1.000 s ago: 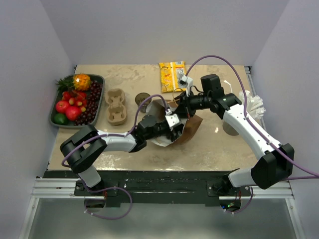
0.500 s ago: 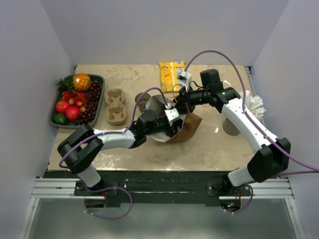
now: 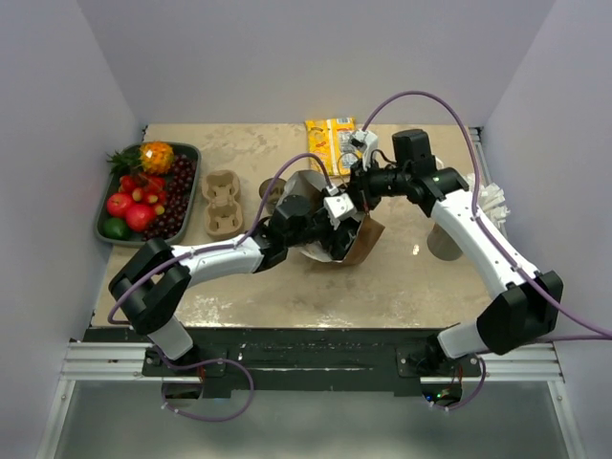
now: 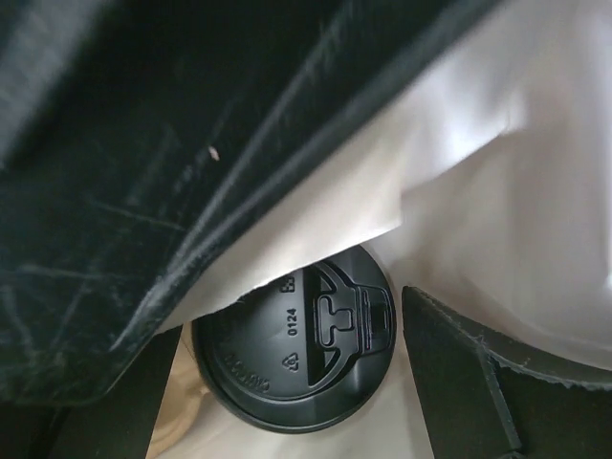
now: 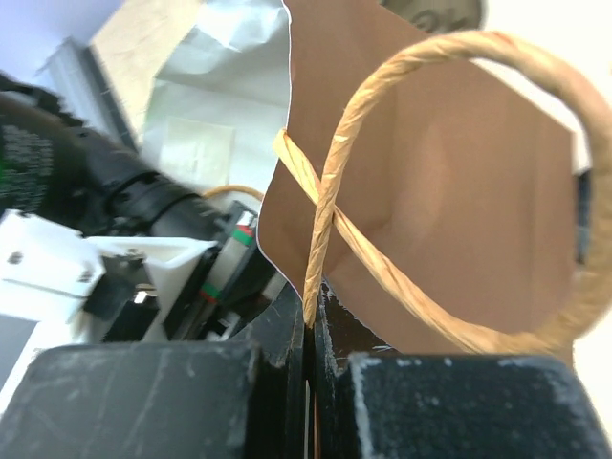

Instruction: Pack the takeout coffee

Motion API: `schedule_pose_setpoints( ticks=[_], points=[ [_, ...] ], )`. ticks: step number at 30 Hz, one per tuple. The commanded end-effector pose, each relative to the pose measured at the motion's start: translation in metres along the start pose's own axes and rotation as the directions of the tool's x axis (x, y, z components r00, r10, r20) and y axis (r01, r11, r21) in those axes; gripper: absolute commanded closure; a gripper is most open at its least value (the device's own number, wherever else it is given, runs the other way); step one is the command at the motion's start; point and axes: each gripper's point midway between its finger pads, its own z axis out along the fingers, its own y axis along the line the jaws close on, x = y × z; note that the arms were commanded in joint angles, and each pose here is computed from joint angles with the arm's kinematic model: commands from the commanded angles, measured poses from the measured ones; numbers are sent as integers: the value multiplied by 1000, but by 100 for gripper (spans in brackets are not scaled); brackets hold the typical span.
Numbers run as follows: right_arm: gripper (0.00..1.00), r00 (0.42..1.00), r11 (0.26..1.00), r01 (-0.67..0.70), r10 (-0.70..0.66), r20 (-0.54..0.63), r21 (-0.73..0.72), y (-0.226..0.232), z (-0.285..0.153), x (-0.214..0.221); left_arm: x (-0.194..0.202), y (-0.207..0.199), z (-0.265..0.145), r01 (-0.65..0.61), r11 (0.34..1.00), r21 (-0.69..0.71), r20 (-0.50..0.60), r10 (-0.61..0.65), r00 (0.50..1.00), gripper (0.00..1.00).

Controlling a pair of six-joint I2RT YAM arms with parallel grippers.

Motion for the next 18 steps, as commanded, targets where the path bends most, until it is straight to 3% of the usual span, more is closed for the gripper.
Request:
schedule_pose_setpoints(
  ticks=[1, 5, 18],
  points=[
    [100, 997, 997, 44, -47, 59, 66, 4, -5, -12, -66, 3, 8, -40, 999, 1, 128, 39, 991, 1],
    [100, 994, 995, 27, -37, 102, 99, 1, -9, -17, -60, 6, 13, -7, 1000, 0, 90, 7, 996, 1],
    [100, 997, 995, -20, 12, 83, 100, -7, -1, -11, -90, 3, 0, -36, 998, 57, 139, 28, 990, 1]
  ],
)
